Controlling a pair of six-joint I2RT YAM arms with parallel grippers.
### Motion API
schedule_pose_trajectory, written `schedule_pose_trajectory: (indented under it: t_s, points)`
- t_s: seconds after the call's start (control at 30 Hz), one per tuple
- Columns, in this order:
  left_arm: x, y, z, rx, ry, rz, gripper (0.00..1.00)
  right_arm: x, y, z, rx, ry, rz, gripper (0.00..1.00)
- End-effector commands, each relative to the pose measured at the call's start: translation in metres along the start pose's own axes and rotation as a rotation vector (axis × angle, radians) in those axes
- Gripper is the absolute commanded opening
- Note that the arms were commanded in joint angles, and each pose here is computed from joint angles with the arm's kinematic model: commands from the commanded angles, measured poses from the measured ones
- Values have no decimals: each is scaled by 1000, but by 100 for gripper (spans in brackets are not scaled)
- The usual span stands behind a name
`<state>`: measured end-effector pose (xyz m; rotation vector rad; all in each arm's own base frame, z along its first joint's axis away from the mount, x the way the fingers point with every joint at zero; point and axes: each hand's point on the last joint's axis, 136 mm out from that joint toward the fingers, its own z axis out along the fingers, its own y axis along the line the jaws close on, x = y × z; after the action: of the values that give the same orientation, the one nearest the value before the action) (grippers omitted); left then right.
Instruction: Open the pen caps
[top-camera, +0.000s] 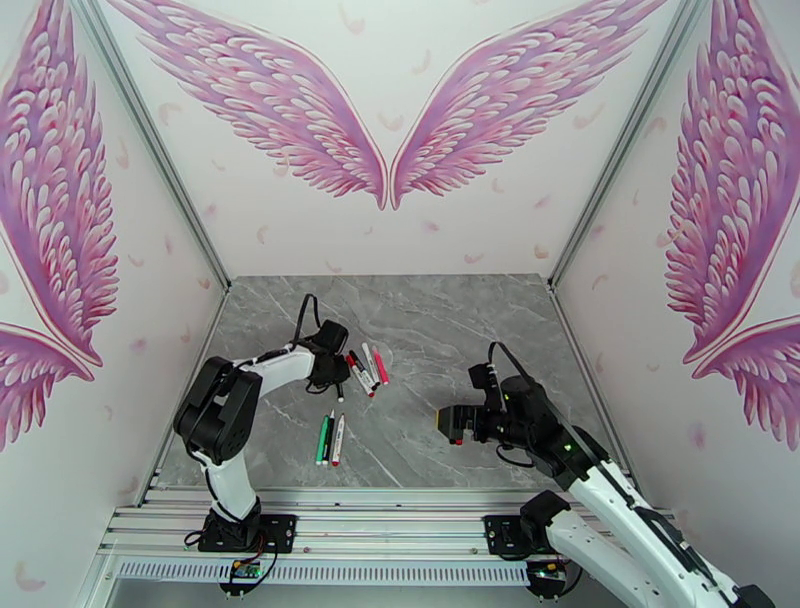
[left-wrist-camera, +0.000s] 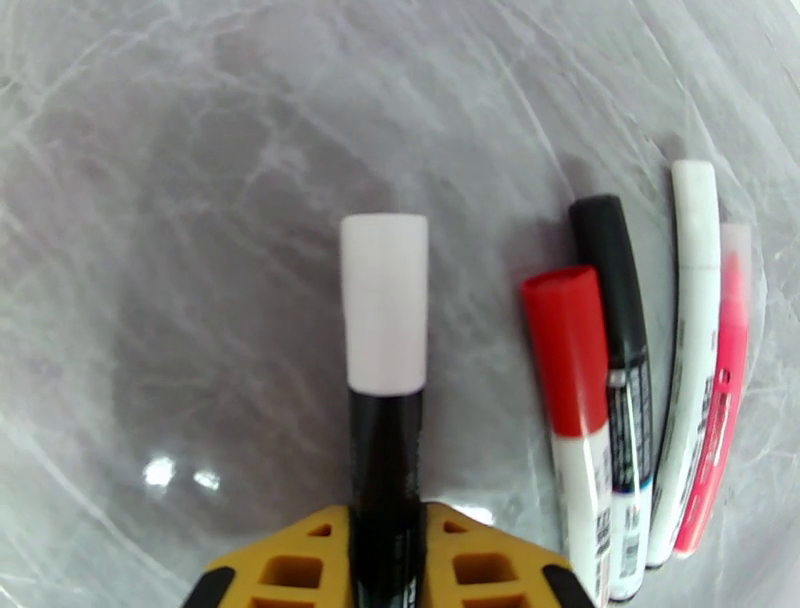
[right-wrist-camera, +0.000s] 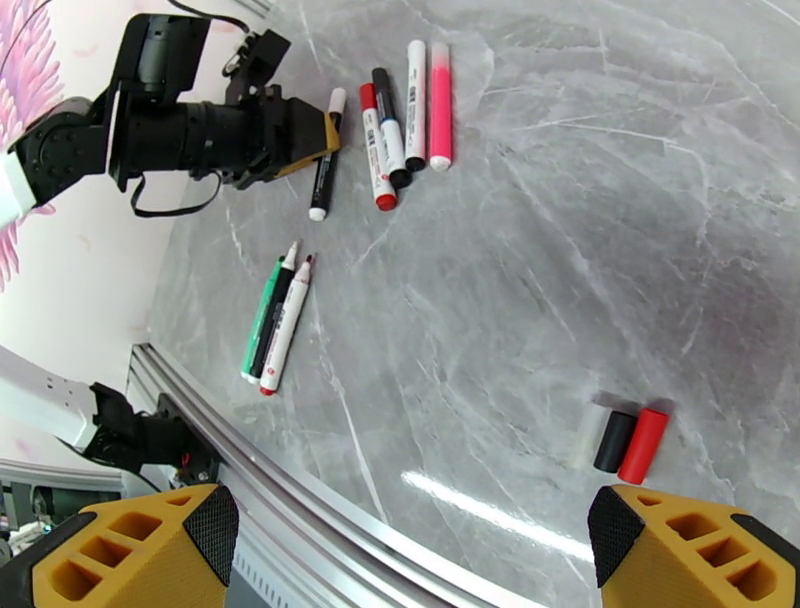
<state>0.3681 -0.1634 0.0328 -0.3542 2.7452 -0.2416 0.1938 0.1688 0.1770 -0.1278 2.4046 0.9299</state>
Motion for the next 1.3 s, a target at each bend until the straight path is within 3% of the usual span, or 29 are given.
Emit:
schedule_pose_trajectory:
  t_s: [0.0,0.1,0.23,0.57,0.9,1.27]
  points:
    - [-6,-17,-38,89,-76,80,20,-11,16,-6,-37,0,34,99]
    - [0,-32,-58,197,-104,141,20,-18,25,-4,-60,21,81,99]
    - [15,-56,-85,337,-125,264,19,-34,39,-9,-117,-38,136,100]
    - [76,-132,-151,690,-178,562,19,-74,57,7,-188,-112,172,83]
    - [122,-176,-179,828,-176,696,18,-86,54,25,-150,-90,165,69]
    - [143,-190,-190,835,-202,756,17,-80,59,35,-194,-31,190,56]
